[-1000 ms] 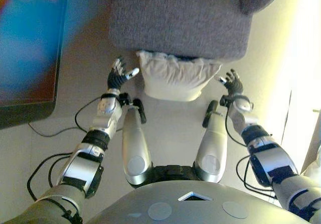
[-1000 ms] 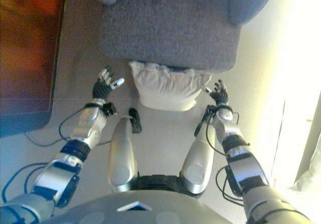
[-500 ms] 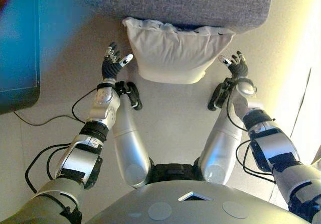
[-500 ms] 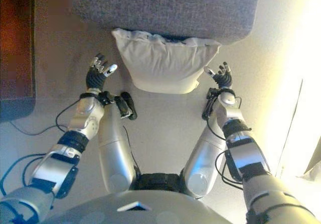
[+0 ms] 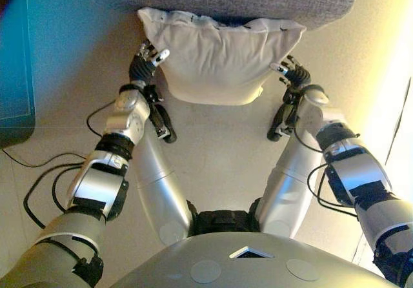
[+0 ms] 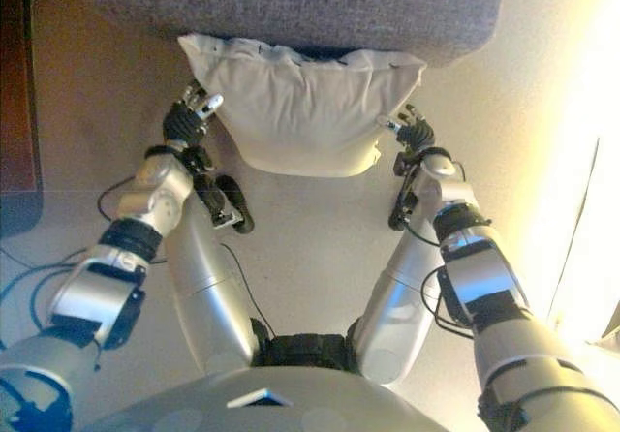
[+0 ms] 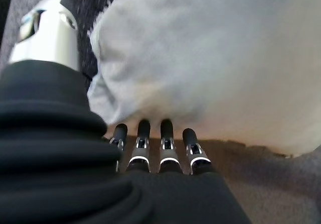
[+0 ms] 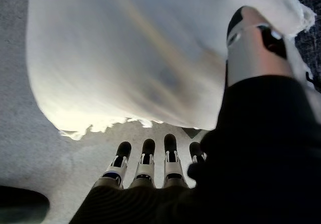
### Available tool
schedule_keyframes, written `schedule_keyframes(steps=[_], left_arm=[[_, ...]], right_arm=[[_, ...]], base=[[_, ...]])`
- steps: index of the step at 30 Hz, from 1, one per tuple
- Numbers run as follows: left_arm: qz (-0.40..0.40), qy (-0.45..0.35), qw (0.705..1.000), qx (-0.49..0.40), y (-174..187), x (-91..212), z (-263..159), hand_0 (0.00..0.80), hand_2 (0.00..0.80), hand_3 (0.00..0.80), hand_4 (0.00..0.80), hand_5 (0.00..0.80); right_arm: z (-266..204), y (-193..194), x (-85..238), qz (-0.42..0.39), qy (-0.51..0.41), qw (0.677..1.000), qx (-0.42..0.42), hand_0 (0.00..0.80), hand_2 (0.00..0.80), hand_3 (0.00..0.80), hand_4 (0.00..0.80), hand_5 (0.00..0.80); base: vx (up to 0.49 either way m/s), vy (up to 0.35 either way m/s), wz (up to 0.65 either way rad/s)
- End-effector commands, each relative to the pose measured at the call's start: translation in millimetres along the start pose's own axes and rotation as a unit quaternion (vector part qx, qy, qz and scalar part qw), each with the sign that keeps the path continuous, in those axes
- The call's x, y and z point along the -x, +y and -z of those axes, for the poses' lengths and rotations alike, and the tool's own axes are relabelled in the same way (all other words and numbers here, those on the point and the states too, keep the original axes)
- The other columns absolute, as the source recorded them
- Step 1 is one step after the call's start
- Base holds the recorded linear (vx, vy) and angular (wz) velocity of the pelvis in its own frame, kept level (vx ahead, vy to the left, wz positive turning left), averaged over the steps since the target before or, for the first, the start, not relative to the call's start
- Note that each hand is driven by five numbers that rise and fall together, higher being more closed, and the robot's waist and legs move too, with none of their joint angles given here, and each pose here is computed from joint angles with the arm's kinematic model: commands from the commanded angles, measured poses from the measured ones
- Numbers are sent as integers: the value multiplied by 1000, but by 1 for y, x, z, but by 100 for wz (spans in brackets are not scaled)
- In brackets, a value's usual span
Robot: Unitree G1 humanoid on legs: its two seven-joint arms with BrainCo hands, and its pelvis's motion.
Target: Pick up the cushion and take it to the sofa
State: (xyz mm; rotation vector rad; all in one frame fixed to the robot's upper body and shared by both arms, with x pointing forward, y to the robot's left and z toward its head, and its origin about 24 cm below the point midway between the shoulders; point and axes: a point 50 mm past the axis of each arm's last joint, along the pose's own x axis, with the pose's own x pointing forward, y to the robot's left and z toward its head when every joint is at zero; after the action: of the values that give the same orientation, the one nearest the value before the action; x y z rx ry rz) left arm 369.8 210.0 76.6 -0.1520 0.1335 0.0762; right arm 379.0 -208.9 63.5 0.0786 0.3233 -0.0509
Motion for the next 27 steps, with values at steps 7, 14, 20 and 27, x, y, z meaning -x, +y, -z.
schedule_keyframes(steps=[7, 14, 20, 27], left_arm=[[-45, -15, 996, -69, 5, -20, -48, 0, 0, 0, 0, 0], [-29, 5, 996, -79, 2, -26, -58, 0, 0, 0, 0, 0], [117, 32, 987, -103, -35, -27, -58, 220, 220, 220, 220, 220], [199, 24, 968, -148, -70, -22, -51, 800, 800, 800, 800, 800]], right_arm=[[-30, 9, -7, -15, -5, 998, 55, 0, 0, 0, 0, 0], [-53, 18, -10, -18, -22, 997, 75, 0, 0, 0, 0, 0], [-67, 45, -8, -86, -40, 988, 125, 455, 455, 455, 455, 455], [-62, 65, -5, -125, -55, 983, 127, 800, 800, 800, 800, 800]], base=[[-2, -9, 5], [-45, -20, 3], [-70, -9, 1], [-11, 7, 2]])
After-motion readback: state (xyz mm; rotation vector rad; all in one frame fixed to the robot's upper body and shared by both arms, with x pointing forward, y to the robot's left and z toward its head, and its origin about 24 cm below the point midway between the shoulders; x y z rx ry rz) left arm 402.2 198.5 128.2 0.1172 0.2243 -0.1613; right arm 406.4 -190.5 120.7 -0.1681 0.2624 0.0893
